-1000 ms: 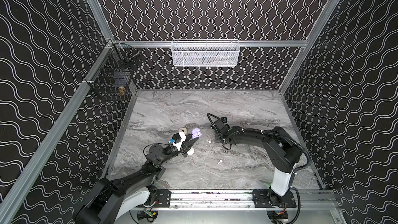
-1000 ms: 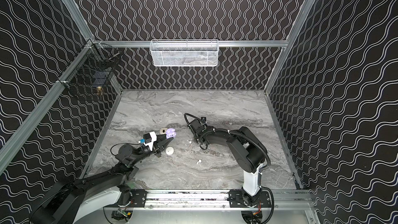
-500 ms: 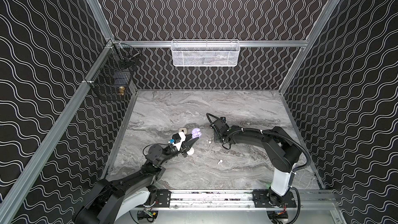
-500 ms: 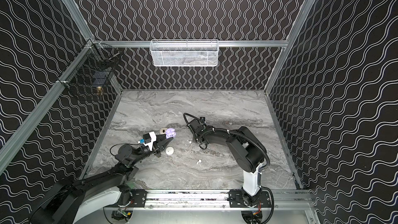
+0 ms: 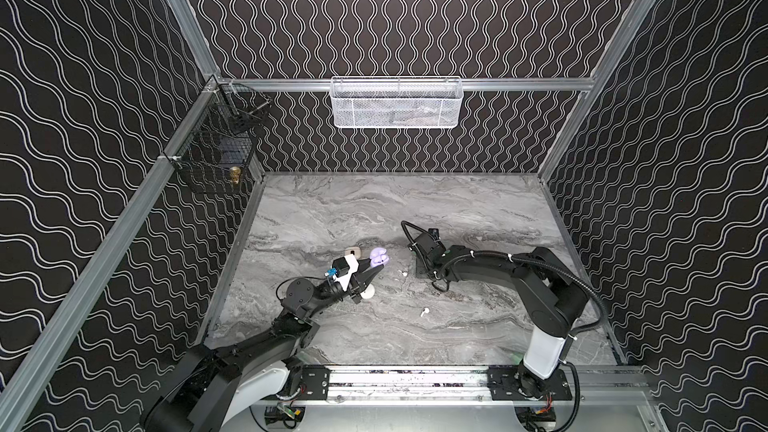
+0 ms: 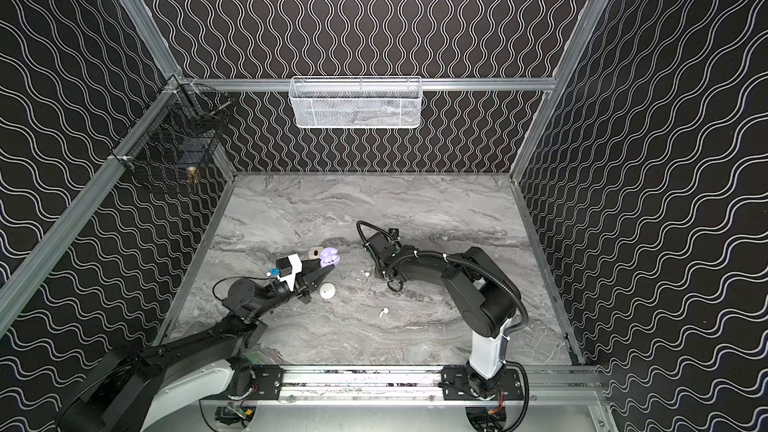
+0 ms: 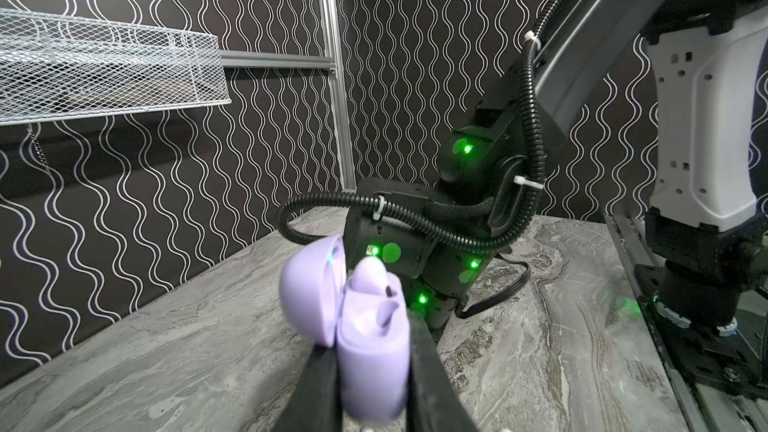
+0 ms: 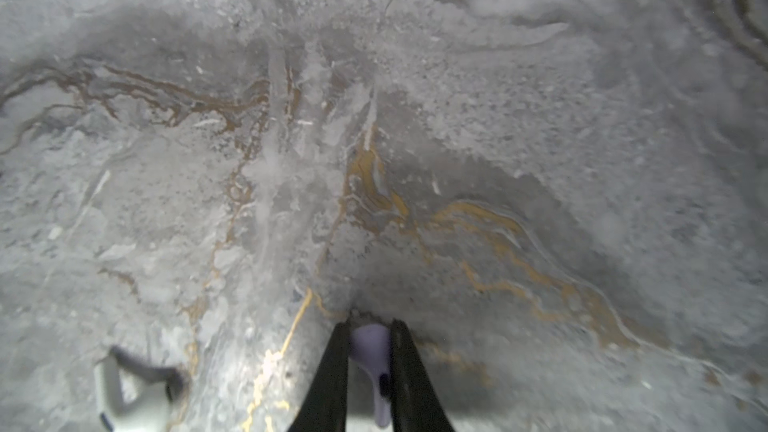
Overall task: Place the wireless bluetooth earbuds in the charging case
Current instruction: 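Lift the lavender earbud and carry it to the case in the left gripper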
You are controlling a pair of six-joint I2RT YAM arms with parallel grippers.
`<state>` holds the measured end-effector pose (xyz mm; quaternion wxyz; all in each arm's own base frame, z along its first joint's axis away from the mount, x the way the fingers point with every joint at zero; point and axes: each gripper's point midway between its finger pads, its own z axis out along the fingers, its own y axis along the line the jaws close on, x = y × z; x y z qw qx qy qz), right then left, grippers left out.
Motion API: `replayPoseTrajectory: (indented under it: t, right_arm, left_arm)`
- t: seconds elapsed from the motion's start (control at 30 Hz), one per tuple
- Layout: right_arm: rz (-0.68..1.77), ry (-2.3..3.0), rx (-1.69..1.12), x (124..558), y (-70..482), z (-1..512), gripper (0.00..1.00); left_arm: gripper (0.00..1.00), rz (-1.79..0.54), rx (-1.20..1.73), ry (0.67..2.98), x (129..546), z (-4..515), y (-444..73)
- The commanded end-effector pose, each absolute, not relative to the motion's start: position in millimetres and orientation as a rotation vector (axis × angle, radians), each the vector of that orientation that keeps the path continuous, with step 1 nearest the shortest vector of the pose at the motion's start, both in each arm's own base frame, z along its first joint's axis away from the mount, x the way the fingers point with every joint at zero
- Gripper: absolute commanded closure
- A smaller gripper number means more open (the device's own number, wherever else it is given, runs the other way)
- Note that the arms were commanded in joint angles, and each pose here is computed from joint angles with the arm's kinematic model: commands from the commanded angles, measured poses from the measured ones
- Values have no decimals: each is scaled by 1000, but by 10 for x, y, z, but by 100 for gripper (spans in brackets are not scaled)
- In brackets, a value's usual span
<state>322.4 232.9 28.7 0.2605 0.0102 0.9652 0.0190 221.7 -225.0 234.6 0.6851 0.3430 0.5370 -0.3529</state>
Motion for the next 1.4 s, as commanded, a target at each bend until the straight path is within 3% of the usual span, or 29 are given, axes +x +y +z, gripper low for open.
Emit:
replayPoseTrajectory:
  t: [0.0, 0.27, 0.5, 0.7, 0.87, 1.37]
  right_arm:
    - [54, 2581, 69, 3199, 2291, 447, 92]
    - [176, 2376, 100, 2969, 2405, 1373, 95]
    - [410, 2114, 57, 2512, 2780, 2510, 97]
    - [644, 1937, -26, 2111, 3169, 3159, 97]
    - [766, 1857, -75, 1994, 3481, 3313, 97]
    - [779, 1848, -136, 2043, 3907, 3107, 97]
  left_arm:
    - [100, -778, 780, 1163, 2192, 2410, -2251]
    - [100, -779, 773, 1148, 2177, 2420, -2239]
    - [100, -770, 771, 1137, 2155, 2439, -2218]
    - [100, -766, 773, 1133, 2150, 2439, -2214]
    - [100, -762, 769, 1125, 2142, 2450, -2203]
    - [100, -768, 764, 1121, 2132, 2470, -2200]
